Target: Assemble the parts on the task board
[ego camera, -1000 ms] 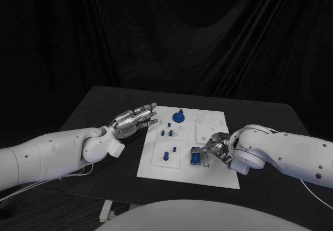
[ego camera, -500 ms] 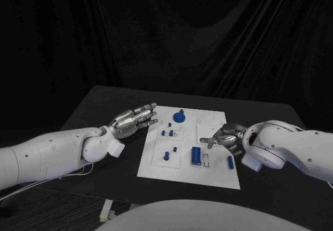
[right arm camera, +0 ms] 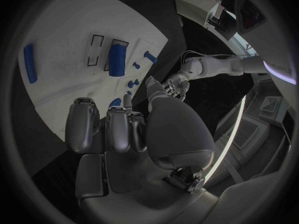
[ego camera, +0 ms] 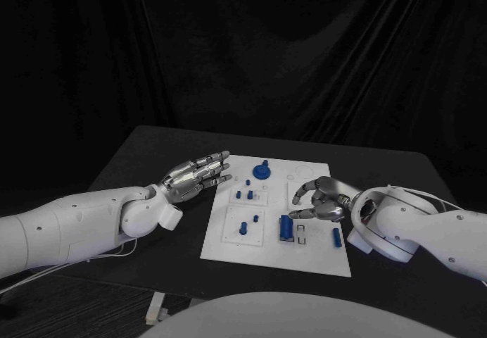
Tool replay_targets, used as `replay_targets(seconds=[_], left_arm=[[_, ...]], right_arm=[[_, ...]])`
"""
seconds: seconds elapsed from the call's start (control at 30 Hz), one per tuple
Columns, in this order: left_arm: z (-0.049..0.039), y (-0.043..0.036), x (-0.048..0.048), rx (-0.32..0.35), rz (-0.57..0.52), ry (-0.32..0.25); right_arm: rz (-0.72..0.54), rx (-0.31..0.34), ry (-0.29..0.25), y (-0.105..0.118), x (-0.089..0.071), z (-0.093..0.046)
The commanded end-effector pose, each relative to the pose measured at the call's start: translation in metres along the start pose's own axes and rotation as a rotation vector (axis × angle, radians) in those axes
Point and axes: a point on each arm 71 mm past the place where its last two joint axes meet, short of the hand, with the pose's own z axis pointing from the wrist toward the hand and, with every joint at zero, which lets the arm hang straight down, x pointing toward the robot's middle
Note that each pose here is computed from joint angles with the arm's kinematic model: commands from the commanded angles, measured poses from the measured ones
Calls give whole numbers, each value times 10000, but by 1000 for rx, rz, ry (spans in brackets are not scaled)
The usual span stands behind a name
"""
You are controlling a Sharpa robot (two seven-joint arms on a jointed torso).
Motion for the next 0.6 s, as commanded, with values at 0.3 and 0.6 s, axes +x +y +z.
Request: replay_targets(seconds=[0.3,0.6], left_arm=[[19,4,27,11,-15,12],[22,9,29,6,-17,15]], right_arm=[[-393,-241,-126,10,290,-20],[-449,-249,-158,-5,396,15]])
